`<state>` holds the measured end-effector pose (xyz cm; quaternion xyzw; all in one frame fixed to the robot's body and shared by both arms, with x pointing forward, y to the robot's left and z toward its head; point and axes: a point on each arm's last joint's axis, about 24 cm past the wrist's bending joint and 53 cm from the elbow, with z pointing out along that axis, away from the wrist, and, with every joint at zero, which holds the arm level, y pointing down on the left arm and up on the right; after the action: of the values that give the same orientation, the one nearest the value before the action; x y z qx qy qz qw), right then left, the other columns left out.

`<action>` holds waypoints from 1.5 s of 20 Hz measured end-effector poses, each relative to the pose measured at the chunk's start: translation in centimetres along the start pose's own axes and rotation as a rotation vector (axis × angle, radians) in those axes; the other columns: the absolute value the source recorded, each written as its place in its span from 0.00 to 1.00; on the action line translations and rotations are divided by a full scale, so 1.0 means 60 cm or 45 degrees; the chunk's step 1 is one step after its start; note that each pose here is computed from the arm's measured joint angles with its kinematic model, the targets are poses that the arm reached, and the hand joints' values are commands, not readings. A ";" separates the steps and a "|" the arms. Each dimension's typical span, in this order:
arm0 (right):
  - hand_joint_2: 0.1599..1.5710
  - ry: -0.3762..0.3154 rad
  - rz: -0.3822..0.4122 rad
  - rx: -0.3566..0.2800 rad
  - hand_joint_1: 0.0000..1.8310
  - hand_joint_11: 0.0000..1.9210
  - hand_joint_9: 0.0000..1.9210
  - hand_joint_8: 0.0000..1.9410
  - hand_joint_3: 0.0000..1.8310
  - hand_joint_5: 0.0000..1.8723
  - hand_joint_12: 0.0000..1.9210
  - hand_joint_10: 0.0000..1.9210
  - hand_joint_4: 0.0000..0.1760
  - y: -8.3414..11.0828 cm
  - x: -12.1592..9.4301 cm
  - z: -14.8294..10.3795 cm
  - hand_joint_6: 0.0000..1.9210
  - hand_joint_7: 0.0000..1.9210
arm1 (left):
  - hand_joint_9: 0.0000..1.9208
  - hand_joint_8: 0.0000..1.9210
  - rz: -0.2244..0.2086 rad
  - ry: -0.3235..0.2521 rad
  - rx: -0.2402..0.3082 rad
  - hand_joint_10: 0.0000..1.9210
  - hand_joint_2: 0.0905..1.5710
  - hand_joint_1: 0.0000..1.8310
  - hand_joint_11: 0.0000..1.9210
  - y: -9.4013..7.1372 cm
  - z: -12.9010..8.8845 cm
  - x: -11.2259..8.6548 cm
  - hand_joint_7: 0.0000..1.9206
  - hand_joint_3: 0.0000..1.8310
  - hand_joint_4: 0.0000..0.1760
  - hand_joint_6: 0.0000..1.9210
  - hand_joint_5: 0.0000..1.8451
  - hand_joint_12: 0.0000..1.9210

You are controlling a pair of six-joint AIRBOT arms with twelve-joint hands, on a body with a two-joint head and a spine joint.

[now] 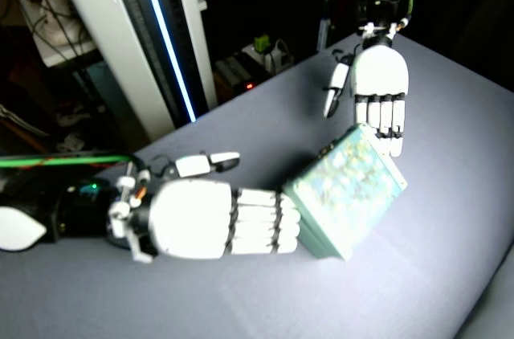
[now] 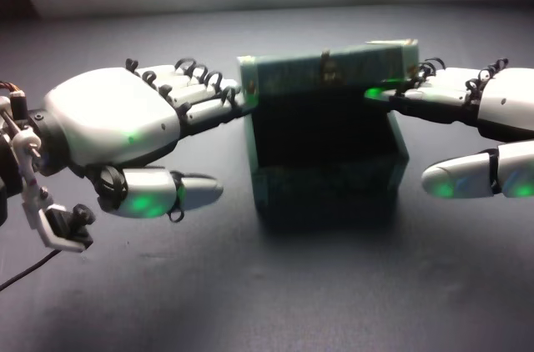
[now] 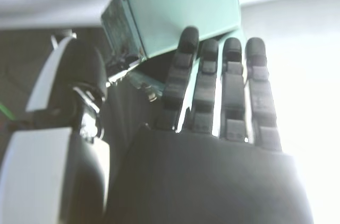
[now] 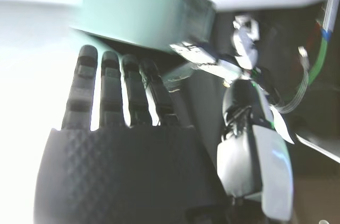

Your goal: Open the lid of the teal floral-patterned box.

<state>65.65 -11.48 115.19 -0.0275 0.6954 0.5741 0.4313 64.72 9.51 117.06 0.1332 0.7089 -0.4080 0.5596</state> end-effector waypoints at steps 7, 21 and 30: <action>0.74 -0.118 0.056 -0.029 0.00 0.01 0.02 0.00 0.00 0.02 0.07 0.00 0.00 0.004 -0.033 0.004 0.00 0.02 | 0.03 0.00 -0.044 -0.142 -0.041 0.00 0.72 0.00 0.03 0.015 -0.006 -0.039 0.02 0.00 0.00 0.00 0.01 0.03; 0.73 -0.222 0.070 -0.041 0.00 0.00 0.01 0.00 0.00 0.02 0.02 0.00 0.00 -0.011 -0.075 0.013 0.00 0.01 | 0.07 0.00 -0.083 -0.331 -0.053 0.00 0.79 0.00 0.07 0.023 0.012 -0.099 0.07 0.02 0.00 0.00 0.06 0.05; 0.72 -0.316 0.079 -0.053 0.00 0.00 0.00 0.00 0.00 0.03 0.00 0.00 0.16 -0.012 -0.120 0.017 0.00 0.00 | 0.04 0.00 -0.090 -0.395 -0.100 0.00 0.84 0.00 0.00 0.043 0.012 -0.122 0.03 0.00 0.00 0.00 0.03 0.13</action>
<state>71.12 -14.15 119.18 0.0564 0.6251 0.6004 0.4955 69.36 12.61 122.53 0.0216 0.6337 -0.4152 0.6524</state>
